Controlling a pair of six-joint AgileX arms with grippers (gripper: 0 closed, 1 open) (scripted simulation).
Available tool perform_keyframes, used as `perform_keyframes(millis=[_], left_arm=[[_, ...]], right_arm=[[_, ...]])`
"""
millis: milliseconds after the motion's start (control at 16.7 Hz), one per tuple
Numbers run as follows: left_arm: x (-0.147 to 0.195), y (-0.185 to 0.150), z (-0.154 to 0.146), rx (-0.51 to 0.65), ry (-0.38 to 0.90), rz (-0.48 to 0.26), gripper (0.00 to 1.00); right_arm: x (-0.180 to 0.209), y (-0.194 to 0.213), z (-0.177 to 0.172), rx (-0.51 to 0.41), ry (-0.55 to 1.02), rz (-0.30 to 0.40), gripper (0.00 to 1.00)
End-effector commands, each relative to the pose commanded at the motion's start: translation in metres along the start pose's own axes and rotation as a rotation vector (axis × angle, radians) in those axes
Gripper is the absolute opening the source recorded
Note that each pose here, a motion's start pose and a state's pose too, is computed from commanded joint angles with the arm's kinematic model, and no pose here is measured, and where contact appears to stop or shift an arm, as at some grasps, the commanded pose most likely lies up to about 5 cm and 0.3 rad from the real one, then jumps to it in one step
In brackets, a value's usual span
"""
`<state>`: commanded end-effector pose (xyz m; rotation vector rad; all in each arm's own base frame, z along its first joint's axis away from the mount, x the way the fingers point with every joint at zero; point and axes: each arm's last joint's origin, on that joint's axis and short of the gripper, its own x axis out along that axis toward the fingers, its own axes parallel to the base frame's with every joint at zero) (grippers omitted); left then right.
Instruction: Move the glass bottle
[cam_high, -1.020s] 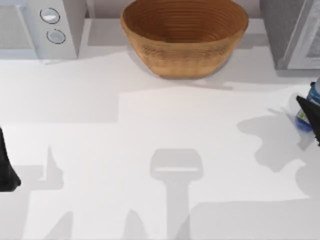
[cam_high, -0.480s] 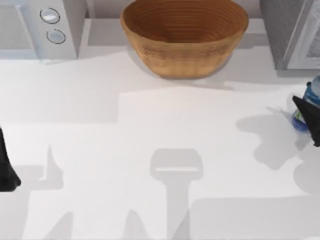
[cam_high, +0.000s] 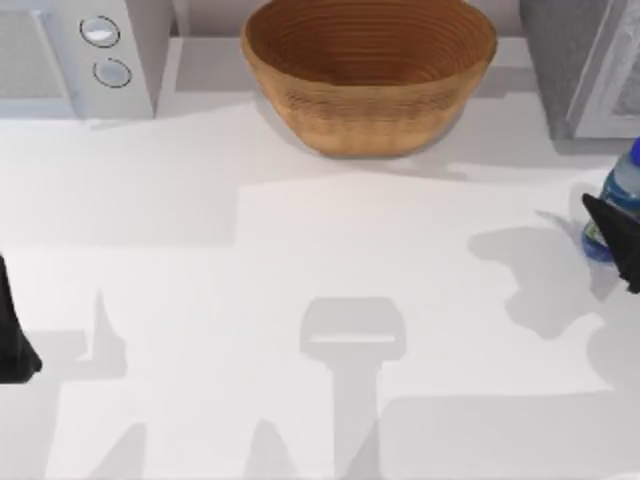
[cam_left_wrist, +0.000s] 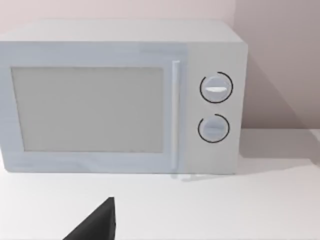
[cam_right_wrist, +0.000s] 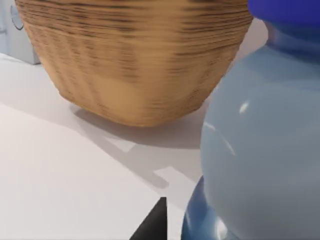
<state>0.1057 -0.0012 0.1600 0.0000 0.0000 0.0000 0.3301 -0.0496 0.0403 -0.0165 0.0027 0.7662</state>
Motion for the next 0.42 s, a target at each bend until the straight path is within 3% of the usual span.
perform_keyframes(millis=[120, 420], left_arm=[[0.0, 0.0, 0.0, 0.0, 0.0, 0.0, 1.0], [0.0, 0.0, 0.0, 0.0, 0.0, 0.0, 1.0]], right_arm=[[0.0, 0.0, 0.0, 0.0, 0.0, 0.0, 1.0], [0.0, 0.0, 0.0, 0.0, 0.0, 0.0, 1.0]])
